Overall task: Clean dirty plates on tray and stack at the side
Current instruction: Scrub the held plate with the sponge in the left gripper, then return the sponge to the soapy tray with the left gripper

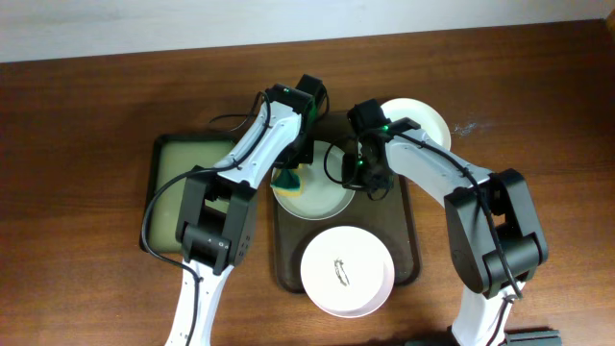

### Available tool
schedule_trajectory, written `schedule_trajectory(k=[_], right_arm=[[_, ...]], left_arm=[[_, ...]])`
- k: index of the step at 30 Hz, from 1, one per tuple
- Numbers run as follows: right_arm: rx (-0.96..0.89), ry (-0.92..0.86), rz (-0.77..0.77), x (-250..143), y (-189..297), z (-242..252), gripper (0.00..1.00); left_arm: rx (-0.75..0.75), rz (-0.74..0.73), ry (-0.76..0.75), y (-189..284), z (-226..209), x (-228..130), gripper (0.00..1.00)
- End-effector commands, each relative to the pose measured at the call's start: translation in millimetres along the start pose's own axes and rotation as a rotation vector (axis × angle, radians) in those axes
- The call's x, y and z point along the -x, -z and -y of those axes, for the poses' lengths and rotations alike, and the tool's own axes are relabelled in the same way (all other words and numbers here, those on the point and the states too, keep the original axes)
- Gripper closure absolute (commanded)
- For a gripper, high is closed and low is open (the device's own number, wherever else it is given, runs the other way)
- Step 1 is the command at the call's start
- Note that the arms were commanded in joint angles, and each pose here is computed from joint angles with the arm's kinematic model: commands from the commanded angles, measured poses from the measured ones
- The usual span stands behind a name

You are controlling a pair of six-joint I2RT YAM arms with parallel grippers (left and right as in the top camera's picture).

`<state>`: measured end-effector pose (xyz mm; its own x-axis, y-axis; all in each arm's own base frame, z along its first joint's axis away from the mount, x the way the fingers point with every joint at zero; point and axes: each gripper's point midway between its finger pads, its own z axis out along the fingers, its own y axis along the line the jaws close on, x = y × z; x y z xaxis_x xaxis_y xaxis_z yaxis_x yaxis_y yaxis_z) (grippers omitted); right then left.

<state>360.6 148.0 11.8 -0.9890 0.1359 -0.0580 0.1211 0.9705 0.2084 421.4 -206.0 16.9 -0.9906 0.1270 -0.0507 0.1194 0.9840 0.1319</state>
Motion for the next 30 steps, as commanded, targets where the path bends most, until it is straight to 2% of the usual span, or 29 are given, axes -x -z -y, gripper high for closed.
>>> schedule_trajectory(k=[1, 5, 8, 12, 13, 14, 16, 18, 20, 23, 26, 28, 30], right_arm=[[-0.082, -0.004, -0.003, -3, 0, 19, 0.96], [-0.083, -0.004, -0.006, -3, 0, 20, 0.96], [-0.083, -0.004, -0.006, -3, 0, 20, 0.96], [-0.083, -0.004, -0.006, -3, 0, 20, 0.96], [-0.084, -0.004, -0.007, -4, 0, 20, 0.96], [-0.085, -0.005, -0.01, -4, 1, 20, 0.96], [-0.086, -0.005, -0.012, -5, 1, 20, 0.96], [-0.086, -0.005, -0.013, -5, 1, 20, 0.96], [-0.089, -0.006, -0.018, -6, 1, 21, 0.96], [-0.089, -0.007, -0.019, -7, 1, 21, 0.96], [-0.089, -0.006, -0.02, -7, 1, 21, 0.96], [-0.087, 0.008, -0.017, -6, 1, 21, 0.96], [-0.08, 0.135, -0.006, -2, 0, 19, 0.96]], left_arm=[[-0.32, -0.061, -0.001, 4, 46, -5, 1.0], [-0.692, -0.142, -0.136, 11, 131, -39, 1.0], [-0.772, -0.147, -0.208, 20, 160, -53, 1.0], [-0.775, -0.146, -0.216, 21, 163, -55, 1.0], [-0.733, -0.13, -0.204, 15, 154, -50, 1.0], [-0.623, -0.101, -0.179, 1, 134, -40, 1.0], [-0.267, -0.029, -0.111, -27, 60, -18, 1.0], [-0.014, 0.041, -0.022, -10, -1, 1, 1.0], [0.002, 0.144, 0.028, 31, -15, 18, 1.0], [-0.149, 0.233, 0.073, 92, -18, 25, 1.0], [-0.187, 0.294, 0.159, 147, -75, 20, 1.0], [-0.107, 0.199, 0.29, 142, -153, -3, 1.0], [-0.071, 0.067, 0.377, 91, -189, -29, 1.0]])
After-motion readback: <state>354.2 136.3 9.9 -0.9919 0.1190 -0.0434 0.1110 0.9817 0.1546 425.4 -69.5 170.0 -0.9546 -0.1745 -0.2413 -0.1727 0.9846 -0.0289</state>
